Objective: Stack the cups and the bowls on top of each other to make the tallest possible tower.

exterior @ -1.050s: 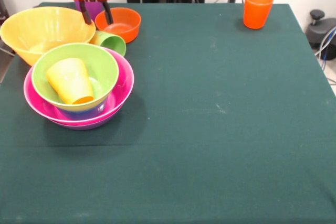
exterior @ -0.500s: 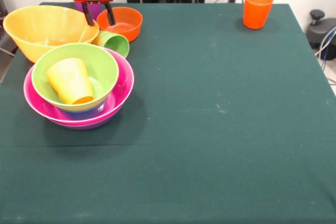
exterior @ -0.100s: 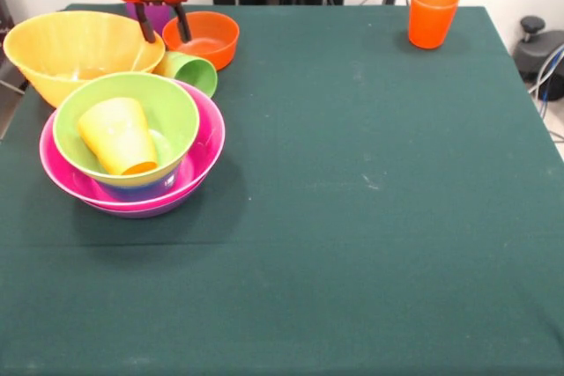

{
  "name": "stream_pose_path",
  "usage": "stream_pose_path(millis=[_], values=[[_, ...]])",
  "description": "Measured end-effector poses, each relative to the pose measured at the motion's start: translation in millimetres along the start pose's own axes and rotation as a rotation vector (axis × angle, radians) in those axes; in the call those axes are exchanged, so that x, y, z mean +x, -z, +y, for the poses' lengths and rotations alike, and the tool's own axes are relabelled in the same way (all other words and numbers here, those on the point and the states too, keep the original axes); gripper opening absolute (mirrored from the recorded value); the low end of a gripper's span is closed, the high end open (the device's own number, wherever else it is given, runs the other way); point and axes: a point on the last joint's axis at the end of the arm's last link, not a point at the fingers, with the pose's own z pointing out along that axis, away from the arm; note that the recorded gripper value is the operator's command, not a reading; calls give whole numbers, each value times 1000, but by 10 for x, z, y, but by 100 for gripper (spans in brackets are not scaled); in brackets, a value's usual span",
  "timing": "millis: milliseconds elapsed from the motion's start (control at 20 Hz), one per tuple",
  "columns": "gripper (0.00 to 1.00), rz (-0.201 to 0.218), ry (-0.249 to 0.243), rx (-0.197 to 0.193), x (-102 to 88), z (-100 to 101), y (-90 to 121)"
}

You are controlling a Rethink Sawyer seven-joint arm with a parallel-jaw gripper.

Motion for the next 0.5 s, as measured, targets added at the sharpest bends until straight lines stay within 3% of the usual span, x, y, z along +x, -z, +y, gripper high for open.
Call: stream_pose_path(millis=[500], values=[[100, -16, 0, 25, -48, -72, 92]])
